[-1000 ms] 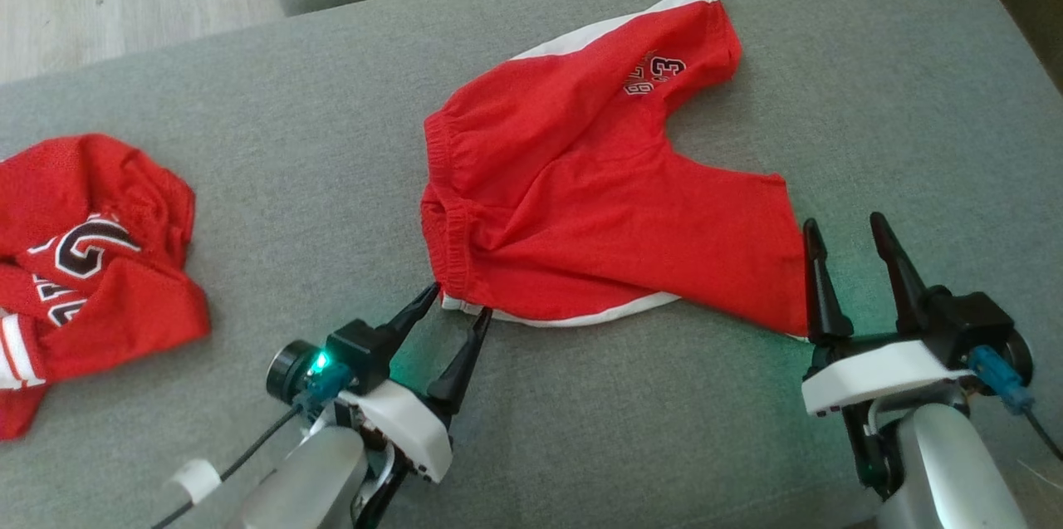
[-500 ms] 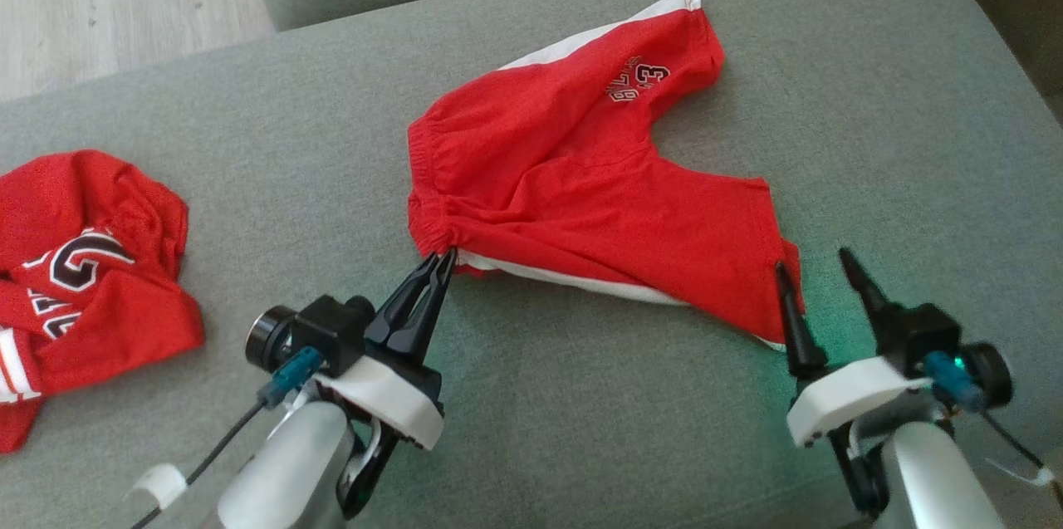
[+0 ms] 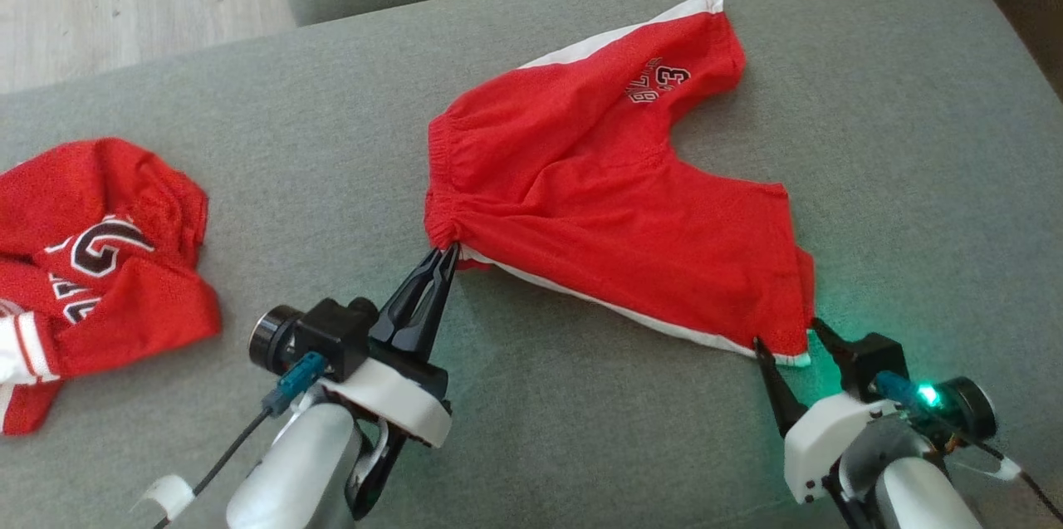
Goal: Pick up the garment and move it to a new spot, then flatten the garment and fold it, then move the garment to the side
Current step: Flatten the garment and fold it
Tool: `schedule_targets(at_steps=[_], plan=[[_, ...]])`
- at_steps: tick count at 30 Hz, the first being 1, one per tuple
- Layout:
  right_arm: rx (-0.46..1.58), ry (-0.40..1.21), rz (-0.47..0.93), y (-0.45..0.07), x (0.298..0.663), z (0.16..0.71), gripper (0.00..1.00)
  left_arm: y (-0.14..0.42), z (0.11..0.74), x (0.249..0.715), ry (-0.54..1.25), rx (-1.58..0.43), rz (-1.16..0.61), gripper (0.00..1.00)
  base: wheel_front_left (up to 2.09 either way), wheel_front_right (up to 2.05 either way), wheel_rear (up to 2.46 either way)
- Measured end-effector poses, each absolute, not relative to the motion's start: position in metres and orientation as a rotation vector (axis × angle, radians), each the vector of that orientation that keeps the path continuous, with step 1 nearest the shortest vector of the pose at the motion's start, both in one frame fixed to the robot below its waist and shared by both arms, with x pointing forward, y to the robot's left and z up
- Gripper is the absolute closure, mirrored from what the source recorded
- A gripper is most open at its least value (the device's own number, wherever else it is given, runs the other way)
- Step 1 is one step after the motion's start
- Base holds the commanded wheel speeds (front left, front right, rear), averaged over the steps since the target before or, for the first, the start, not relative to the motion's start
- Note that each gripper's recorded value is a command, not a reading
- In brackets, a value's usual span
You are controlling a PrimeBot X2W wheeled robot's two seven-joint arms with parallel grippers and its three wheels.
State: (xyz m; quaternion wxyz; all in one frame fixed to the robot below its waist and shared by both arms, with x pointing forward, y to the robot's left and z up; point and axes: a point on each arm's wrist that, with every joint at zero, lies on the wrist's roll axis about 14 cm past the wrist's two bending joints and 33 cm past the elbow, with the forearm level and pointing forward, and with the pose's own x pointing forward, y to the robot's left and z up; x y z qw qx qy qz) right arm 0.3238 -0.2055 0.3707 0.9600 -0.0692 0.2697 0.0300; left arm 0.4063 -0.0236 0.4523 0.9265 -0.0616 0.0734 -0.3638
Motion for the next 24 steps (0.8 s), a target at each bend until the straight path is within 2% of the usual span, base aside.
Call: schedule_targets(at_steps=[12, 13, 14, 15, 24], plan=[[-0.093, 0.636, 0.088, -0.197, 0.319, 0.359, 0.00, -0.017, 0.452, 0.404, 0.154, -0.129, -0.726, 1.00, 0.00, 0.00, 0.00], [-0.091, 0.638, 0.091, -0.196, 0.319, 0.359, 0.14, -0.017, 0.452, 0.403, 0.154, -0.130, -0.724, 1.00, 0.00, 0.00, 0.00], [-0.085, 0.640, 0.092, -0.195, 0.319, 0.359, 0.76, -0.017, 0.452, 0.404, 0.153, -0.130, -0.723, 1.00, 0.00, 0.00, 0.00], [-0.081, 0.639, 0.096, -0.194, 0.319, 0.360, 1.00, -0.017, 0.452, 0.404, 0.152, -0.132, -0.721, 1.00, 0.00, 0.00, 0.00], [-0.005, 0.532, 0.112, -0.183, 0.337, 0.387, 1.00, -0.010, 0.458, 0.406, 0.135, -0.125, -0.700, 1.00, 0.00, 0.00, 0.00]])
